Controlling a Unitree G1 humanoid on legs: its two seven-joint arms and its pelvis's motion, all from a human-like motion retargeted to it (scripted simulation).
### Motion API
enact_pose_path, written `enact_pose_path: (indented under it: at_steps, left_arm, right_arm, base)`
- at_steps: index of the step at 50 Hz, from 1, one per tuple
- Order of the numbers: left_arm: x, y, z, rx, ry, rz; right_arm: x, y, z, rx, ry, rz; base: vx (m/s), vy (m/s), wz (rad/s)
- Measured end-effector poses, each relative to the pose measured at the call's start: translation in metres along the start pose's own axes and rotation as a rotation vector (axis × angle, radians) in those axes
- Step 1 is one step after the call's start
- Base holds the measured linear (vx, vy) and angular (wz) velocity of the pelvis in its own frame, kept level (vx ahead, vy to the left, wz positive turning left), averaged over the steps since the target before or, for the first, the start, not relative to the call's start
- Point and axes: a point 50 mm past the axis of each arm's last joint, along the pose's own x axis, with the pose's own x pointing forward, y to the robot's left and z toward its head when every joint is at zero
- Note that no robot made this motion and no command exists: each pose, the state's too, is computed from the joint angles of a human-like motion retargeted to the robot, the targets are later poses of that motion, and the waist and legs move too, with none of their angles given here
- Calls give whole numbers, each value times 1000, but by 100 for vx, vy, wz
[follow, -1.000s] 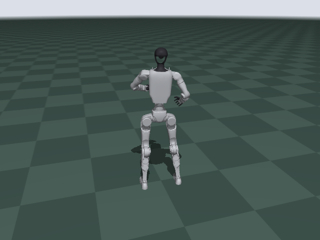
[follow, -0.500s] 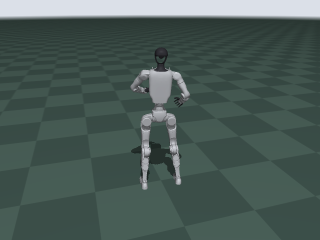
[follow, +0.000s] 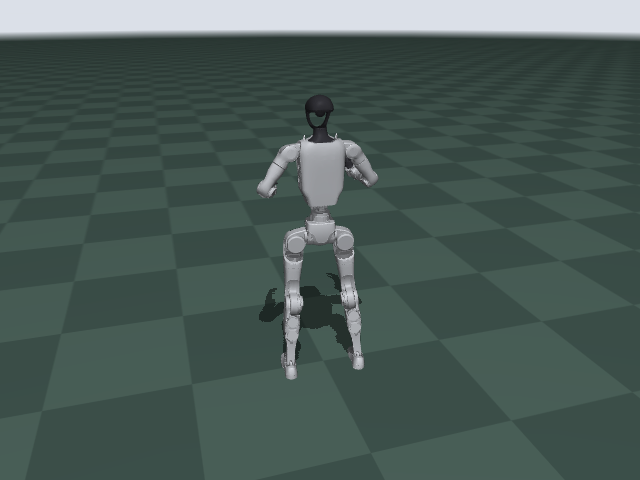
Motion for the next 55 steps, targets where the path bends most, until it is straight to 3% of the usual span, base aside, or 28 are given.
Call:
enact_pose_path:
  at_steps: [13, 27, 35, 42, 55]
  left_arm:
    - [-67, 38, -96, -334, 436, 490]
    - [-99, 33, -119, -295, 573, 368]
    - [-99, 47, -131, -176, 619, 379]
    - [-112, 61, -146, -163, 694, 506]
    - [-144, 61, -161, -310, 795, 581]
  right_arm:
    - [84, -35, 141, 46, -474, -120]
    - [151, -92, 273, -276, -600, -403]
    - [171, -160, 286, -390, -311, -674]
    - [151, -220, 285, -263, -134, -898]
    - [144, -231, 292, -210, -170, -882]
  base:
    - [0, 0, 0]
    - [0, 0, 0]
    - [0, -1, 10]
    - [1, -1, 22]
    - [0, 0, 4]
